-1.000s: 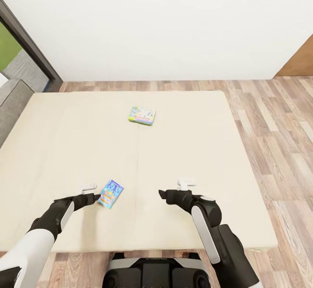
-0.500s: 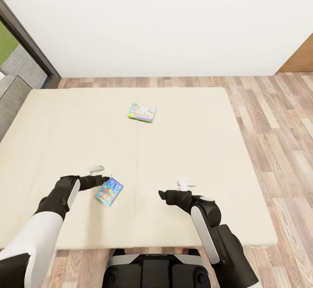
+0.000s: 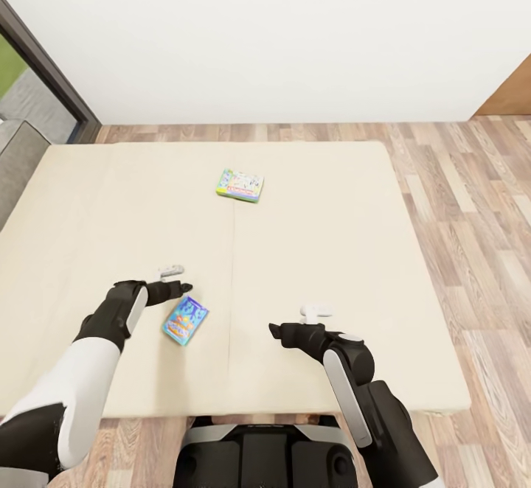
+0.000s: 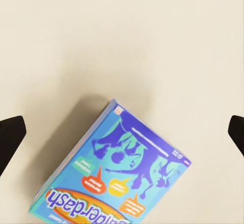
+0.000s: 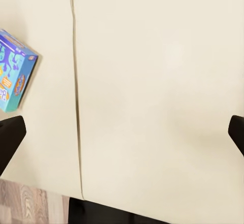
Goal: Put all the toys in the child's room - the three board games (two on the bed and one on the table), the two jigsaw puzzles on the table, and the tennis ball on the table - inside the toy box on the table in the child's room.
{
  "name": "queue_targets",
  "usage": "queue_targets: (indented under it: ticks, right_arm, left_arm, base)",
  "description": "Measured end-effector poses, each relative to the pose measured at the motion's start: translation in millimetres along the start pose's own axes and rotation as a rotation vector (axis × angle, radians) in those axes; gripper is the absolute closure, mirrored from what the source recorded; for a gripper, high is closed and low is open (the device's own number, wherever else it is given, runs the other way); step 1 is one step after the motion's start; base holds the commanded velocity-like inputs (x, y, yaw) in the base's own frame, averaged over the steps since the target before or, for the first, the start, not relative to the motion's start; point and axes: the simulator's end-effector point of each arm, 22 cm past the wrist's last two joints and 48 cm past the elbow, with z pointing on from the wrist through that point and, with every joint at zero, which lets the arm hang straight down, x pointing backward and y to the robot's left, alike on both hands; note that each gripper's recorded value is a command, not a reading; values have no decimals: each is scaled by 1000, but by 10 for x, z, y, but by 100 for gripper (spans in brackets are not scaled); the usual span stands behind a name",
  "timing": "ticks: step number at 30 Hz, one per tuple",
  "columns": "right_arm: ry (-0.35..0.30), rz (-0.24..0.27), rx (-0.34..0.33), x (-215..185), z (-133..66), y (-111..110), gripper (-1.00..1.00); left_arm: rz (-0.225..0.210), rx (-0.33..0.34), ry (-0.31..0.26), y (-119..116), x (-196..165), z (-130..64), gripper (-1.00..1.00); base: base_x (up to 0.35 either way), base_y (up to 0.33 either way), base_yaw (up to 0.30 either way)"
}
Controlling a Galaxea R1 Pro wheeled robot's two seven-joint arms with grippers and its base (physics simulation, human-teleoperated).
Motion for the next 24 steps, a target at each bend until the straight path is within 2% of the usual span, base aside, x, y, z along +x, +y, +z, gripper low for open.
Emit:
queue_targets:
  ticks: [8, 14, 24]
  right_arm:
    - [13, 3, 2, 56, 46, -18, -100]
    - [22, 6, 2, 98, 78, -29, -100]
    - [37, 12, 4, 167, 133, -58, -100]
  left_arm:
    - [5, -7, 3, 27, 147, 131, -100]
    - [14, -10, -16, 51, 141, 177, -100]
    - [14, -17, 0, 105, 223, 242, -100]
  base:
    - [0, 0, 0]
    - [0, 0, 0]
    - [0, 0, 0]
